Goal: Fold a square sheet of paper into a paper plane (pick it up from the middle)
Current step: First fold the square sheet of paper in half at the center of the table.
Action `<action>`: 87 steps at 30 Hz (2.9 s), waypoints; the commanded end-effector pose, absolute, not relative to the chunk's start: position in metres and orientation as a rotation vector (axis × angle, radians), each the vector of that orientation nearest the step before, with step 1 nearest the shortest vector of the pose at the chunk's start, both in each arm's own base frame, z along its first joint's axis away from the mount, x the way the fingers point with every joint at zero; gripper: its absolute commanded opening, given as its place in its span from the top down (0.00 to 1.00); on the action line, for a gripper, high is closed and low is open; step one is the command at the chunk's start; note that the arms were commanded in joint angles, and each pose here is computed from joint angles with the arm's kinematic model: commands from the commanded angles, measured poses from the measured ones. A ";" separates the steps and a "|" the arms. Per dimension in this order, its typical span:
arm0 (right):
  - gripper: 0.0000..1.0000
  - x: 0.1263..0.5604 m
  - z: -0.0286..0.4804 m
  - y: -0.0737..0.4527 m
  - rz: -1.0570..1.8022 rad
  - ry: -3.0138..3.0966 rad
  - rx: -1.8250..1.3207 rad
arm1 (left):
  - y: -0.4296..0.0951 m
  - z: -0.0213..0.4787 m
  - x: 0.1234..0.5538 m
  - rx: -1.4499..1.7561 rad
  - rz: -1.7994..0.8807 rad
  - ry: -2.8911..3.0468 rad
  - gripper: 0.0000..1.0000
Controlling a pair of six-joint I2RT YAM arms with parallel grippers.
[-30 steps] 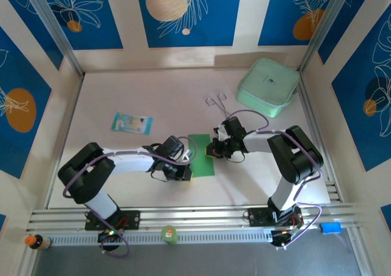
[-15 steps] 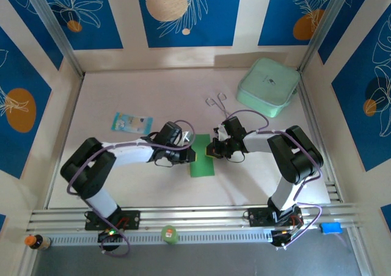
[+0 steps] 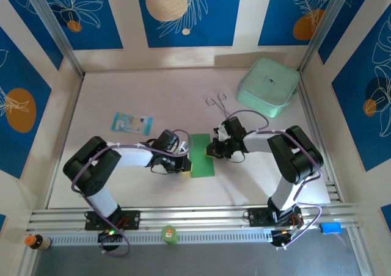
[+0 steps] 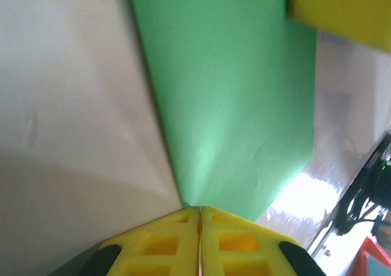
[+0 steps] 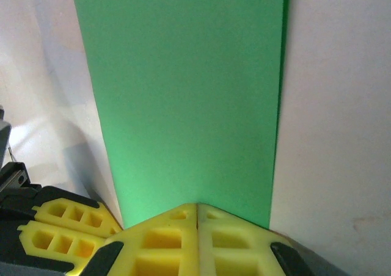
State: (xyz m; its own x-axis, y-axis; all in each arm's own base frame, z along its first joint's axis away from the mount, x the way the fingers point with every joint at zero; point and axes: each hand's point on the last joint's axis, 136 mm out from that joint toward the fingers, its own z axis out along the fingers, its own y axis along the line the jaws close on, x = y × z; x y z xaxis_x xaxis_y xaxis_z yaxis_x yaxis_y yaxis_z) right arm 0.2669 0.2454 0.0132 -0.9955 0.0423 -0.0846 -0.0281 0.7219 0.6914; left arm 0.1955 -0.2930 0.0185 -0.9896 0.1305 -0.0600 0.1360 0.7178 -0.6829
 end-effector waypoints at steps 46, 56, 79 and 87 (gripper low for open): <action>1.00 0.241 -0.020 0.217 0.949 3.001 0.130 | -0.312 0.049 0.313 0.042 -1.208 2.760 0.90; 1.00 0.242 -0.015 0.221 0.984 2.981 0.112 | -0.302 0.015 0.324 -0.029 -1.123 2.813 0.90; 0.47 0.207 0.068 0.208 1.286 2.848 0.418 | -0.291 -0.013 0.303 -0.035 -1.096 2.893 0.90; 0.51 0.196 0.054 0.221 1.319 2.913 0.370 | -0.292 -0.013 0.305 -0.032 -1.097 2.896 0.90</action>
State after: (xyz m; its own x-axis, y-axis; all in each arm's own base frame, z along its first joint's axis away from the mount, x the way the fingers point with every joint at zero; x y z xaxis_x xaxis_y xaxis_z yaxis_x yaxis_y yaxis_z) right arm 0.2029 0.2157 0.0569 -0.9733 0.1999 0.1131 0.2181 0.6498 0.7281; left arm 0.3208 -0.3070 0.0201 -0.9927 -0.0416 -0.1131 0.0528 0.6930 -0.7190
